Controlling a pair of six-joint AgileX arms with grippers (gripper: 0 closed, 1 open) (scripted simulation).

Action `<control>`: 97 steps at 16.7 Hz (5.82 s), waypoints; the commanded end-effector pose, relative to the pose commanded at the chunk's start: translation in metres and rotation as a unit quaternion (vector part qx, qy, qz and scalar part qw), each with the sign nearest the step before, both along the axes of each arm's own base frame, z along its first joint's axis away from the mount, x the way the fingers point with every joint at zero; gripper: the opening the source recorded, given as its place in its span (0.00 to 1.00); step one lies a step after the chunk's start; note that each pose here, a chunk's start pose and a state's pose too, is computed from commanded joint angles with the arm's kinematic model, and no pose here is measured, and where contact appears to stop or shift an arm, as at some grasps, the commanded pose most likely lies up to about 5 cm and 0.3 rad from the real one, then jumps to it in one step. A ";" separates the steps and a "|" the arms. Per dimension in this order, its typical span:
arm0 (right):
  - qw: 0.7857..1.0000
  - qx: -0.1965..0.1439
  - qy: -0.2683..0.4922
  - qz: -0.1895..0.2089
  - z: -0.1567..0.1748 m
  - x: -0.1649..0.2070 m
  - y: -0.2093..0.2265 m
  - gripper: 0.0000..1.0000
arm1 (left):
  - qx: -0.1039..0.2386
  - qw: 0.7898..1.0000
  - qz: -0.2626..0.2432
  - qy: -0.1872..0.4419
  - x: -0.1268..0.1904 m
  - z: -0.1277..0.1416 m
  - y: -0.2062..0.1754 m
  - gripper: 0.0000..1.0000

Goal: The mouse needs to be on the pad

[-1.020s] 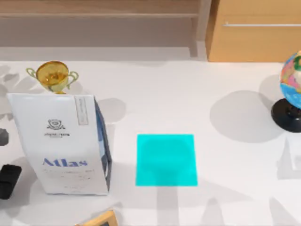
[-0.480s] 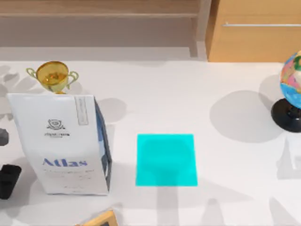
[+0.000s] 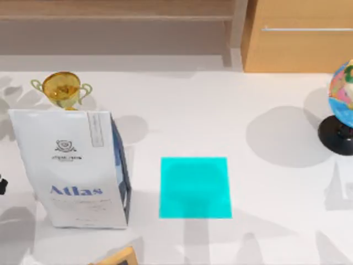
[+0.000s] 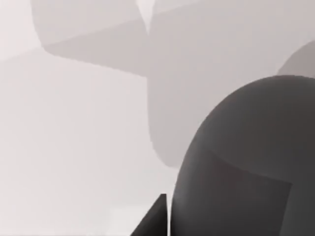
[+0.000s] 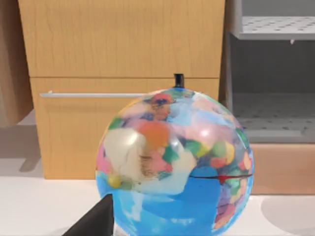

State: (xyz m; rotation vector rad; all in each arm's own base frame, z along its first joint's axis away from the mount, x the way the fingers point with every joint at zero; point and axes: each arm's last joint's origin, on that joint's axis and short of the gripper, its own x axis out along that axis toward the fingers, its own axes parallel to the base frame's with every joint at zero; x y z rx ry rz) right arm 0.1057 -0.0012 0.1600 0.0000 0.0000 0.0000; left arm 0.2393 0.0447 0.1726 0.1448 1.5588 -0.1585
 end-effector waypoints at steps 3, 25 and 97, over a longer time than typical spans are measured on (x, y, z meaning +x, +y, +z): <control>1.000 0.000 0.000 0.000 0.000 0.000 0.000 1.00 | 0.001 1.000 -0.002 -0.004 -0.003 0.030 -0.002 0.00; 1.000 0.000 0.000 0.000 0.000 0.000 0.000 1.00 | -0.014 0.872 0.479 -0.097 0.084 0.098 -0.048 0.00; 1.000 0.000 0.000 0.000 0.000 0.000 0.000 1.00 | 0.013 -0.089 0.996 0.005 0.062 -0.033 -0.346 1.00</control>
